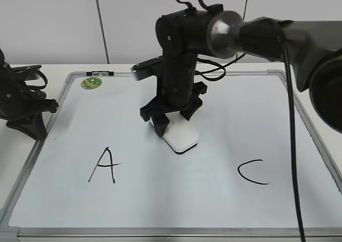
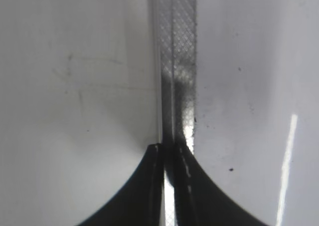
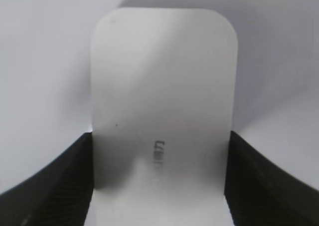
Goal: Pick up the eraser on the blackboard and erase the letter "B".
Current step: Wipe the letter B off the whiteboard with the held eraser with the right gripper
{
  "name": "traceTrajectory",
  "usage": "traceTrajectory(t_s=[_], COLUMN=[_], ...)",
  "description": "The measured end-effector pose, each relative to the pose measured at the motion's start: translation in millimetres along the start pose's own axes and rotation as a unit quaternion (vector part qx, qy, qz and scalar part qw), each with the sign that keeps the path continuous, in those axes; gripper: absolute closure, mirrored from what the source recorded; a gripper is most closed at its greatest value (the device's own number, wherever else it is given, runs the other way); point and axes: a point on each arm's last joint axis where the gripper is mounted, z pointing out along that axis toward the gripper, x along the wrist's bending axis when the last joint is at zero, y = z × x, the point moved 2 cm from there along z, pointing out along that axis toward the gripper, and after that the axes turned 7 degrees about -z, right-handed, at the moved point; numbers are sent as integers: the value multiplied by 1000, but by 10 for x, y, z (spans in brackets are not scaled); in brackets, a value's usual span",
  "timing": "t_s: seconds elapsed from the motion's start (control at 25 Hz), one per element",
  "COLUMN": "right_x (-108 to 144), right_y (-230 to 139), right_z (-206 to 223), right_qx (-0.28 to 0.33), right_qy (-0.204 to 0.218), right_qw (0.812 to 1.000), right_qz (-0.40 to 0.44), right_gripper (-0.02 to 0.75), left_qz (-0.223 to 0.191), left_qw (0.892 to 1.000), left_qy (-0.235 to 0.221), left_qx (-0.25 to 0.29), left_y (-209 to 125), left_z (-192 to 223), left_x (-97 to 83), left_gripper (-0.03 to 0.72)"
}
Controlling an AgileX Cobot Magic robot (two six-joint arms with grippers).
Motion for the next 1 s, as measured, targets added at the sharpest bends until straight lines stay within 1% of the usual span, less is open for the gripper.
traceTrajectory(t_s=[0.2,0.36,0.44,0.52,0.64,0.76,0.88,1.0], right_x=[-305,-523,-542,-531,-498,-456,-462,-473], right_y=[-77,-128,-132,-132,-116,-77,38,169], right_z=[-5,-23,-24,-23,-35,-71,-241,-519], right_qx=[9,18,19,19,14,6,-26,-75], right_qy=[-4,-45,-49,-44,-28,-3,1,2], right_qw=[999,998,997,997,998,997,997,994], right_qz=[42,50,52,54,60,71,75,76], right_gripper=[187,187,187,187,187,187,187,187], left_qz=[0,0,0,0,0,0,0,0], left_qw=[1000,1000,1000,1000,1000,1000,1000,1000], left_qy=[0,0,0,0,0,0,0,0], left_qx=[-1,-1,-1,-1,-1,-1,-1,-1], left_y=[2,2,2,2,2,2,2,2], left_z=[0,0,0,0,0,0,0,0], left_x=[0,0,0,0,0,0,0,0], left_gripper=[678,678,678,678,678,678,678,678])
